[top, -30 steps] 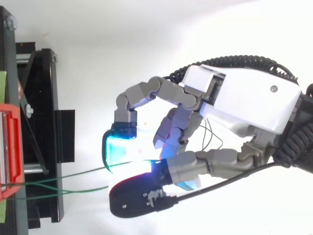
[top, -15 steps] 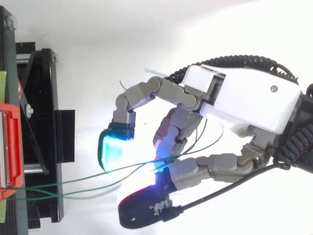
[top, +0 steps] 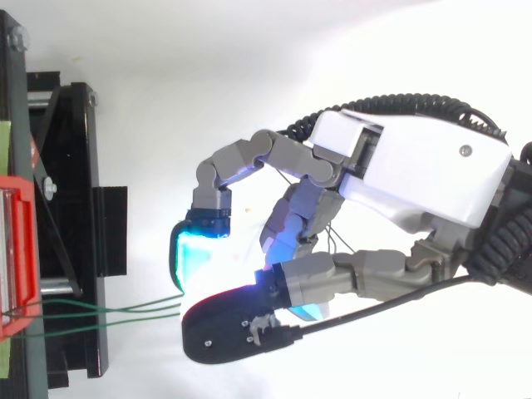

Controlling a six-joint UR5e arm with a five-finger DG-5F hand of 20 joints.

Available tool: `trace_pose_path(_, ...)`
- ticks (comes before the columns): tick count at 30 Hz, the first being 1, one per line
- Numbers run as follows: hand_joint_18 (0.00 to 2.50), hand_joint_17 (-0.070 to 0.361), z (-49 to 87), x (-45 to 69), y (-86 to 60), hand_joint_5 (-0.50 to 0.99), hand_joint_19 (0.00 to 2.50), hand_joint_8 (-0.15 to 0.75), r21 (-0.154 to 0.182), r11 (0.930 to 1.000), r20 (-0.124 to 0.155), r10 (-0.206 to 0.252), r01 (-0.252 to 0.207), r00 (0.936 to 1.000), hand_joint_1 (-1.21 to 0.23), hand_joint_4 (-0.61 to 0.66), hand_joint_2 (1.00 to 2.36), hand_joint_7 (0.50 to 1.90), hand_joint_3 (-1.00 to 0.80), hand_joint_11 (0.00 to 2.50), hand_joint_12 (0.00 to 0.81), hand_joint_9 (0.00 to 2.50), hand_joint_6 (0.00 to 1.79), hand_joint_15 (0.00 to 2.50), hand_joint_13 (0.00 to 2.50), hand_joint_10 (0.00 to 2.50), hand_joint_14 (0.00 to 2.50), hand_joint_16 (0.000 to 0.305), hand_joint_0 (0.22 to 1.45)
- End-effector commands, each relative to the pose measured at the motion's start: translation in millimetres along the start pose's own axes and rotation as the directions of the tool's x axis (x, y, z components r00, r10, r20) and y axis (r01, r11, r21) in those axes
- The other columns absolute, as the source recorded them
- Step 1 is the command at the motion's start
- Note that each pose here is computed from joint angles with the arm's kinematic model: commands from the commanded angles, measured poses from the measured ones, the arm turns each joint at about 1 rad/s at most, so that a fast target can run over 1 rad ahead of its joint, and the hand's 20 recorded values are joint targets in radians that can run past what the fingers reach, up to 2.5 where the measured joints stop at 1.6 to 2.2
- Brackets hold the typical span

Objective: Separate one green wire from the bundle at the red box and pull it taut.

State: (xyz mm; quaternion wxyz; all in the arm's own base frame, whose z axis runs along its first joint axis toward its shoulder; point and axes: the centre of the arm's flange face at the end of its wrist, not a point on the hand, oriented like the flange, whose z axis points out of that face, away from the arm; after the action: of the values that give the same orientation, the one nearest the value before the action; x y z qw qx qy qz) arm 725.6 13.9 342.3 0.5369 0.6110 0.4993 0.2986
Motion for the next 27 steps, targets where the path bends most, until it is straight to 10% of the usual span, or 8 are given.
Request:
trace_pose_path(1, 0.76, 0.107, 0.0, 0.0, 0.0, -0.13, 0.66, 0.215, 0.0, 1.0, 0.0, -0.001, 0.001, 1.0, -0.72, 0.03, 1.01, 1.12, -0.39, 1.44, 0.327, 1.54, 0.87, 1.2, 1.35, 0.02, 0.03, 0.047, 0.6)
trace_pose_path(27, 0.85, 0.132, -0.5, -0.4, -0.5, -0.11, 0.63, 0.276, 0.005, 1.0, 0.0, 0.003, -0.003, 1.0, -0.45, 0.08, 1.0, 1.06, -0.5, 1.39, 0.394, 1.64, 0.86, 1.17, 1.42, 0.02, 0.02, 0.059, 0.44)
